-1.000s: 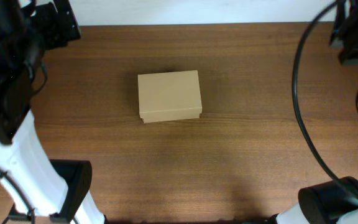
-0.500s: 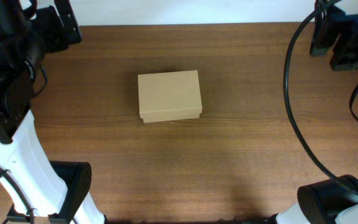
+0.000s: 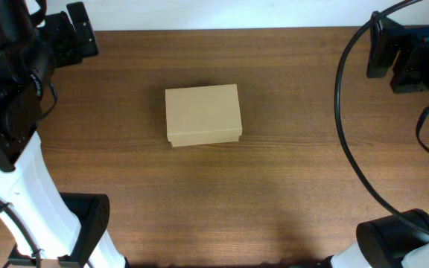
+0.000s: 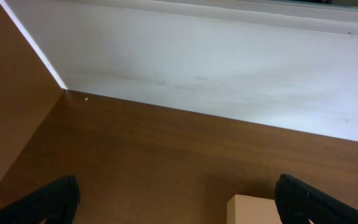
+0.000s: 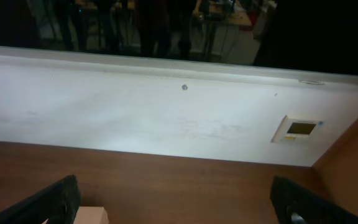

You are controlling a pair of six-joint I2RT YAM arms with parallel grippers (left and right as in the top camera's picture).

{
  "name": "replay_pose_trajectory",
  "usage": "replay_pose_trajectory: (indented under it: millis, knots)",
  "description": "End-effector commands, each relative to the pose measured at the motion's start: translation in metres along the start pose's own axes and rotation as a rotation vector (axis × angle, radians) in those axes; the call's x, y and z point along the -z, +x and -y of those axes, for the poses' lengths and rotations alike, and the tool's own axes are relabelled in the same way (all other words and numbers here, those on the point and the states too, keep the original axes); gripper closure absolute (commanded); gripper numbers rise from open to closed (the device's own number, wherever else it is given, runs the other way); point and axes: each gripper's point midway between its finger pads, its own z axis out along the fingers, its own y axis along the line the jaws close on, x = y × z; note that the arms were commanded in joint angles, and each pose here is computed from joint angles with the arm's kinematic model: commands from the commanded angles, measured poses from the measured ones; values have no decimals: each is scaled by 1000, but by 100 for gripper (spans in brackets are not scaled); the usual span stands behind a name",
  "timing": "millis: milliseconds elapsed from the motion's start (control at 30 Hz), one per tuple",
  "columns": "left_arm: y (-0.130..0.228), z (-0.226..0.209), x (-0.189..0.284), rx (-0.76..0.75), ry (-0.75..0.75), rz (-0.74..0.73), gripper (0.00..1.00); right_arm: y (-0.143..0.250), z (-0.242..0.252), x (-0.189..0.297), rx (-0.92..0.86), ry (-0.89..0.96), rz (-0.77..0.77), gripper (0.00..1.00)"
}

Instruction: Pack container

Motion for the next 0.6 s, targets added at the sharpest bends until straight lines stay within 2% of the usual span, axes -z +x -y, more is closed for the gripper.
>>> replay_pose_trajectory:
  millis: [0,100,333,567]
  knots:
    - [2,-1,-4,-2,-16,-10,0,11,4,-2,5,21,-44,1]
    - [2,-1,-4,-2,-16,-10,0,16,7,1,10,32,-64,1]
    - [2,-1,-4,-2,-16,-10,0,-3,17,36,-12,49,36,1]
    - [2,-1,-4,-2,-16,-10,0,12,41,73,-39,129,81,1]
